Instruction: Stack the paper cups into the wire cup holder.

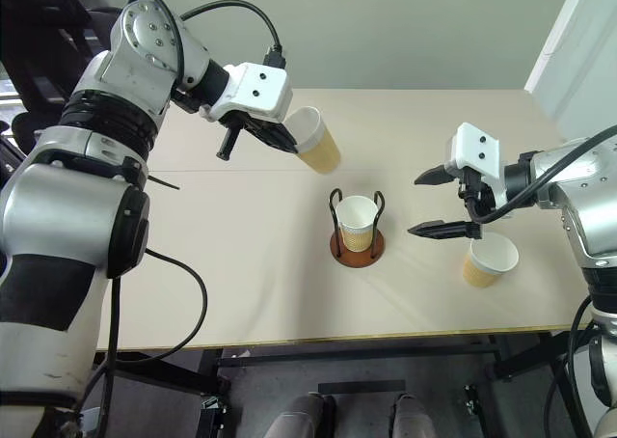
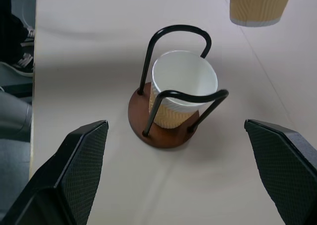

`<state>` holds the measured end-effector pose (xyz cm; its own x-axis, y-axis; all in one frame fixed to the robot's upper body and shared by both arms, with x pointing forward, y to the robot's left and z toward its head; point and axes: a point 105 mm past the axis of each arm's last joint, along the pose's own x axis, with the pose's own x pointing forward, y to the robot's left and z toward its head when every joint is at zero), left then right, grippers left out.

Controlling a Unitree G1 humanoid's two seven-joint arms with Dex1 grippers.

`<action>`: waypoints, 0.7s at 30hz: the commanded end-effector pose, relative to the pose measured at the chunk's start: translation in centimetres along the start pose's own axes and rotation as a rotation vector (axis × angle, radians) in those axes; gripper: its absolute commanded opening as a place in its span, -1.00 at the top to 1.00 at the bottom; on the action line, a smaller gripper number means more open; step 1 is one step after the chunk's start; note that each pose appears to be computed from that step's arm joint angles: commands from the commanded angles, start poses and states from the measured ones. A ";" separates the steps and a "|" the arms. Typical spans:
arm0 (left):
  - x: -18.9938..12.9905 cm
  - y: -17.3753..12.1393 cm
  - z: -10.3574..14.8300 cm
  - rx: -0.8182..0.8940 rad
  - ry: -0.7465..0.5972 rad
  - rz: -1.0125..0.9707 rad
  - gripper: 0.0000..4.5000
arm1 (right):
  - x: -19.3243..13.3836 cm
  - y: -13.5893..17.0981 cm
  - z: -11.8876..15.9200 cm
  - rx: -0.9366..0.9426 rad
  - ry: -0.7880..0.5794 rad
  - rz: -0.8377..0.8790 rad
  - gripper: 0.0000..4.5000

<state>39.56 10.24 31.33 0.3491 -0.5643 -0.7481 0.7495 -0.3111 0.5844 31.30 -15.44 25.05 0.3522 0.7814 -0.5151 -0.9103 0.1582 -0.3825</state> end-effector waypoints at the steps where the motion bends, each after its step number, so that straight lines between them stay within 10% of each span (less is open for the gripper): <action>1: -1.8 1.5 3.0 0.094 -0.009 0.014 0.99 | -1.1 0.0 1.0 -0.043 0.002 0.000 -1.00; 21: 0.4 2.0 7.5 0.193 -0.058 -0.065 0.99 | -1.7 0.8 0.8 -0.014 0.027 0.043 -1.00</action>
<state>38.06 4.52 32.92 0.2758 -0.5726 -0.7720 0.6892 -0.4421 0.5741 30.36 -16.07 25.08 0.3044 0.7695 -0.5614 -0.9348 0.1282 -0.3311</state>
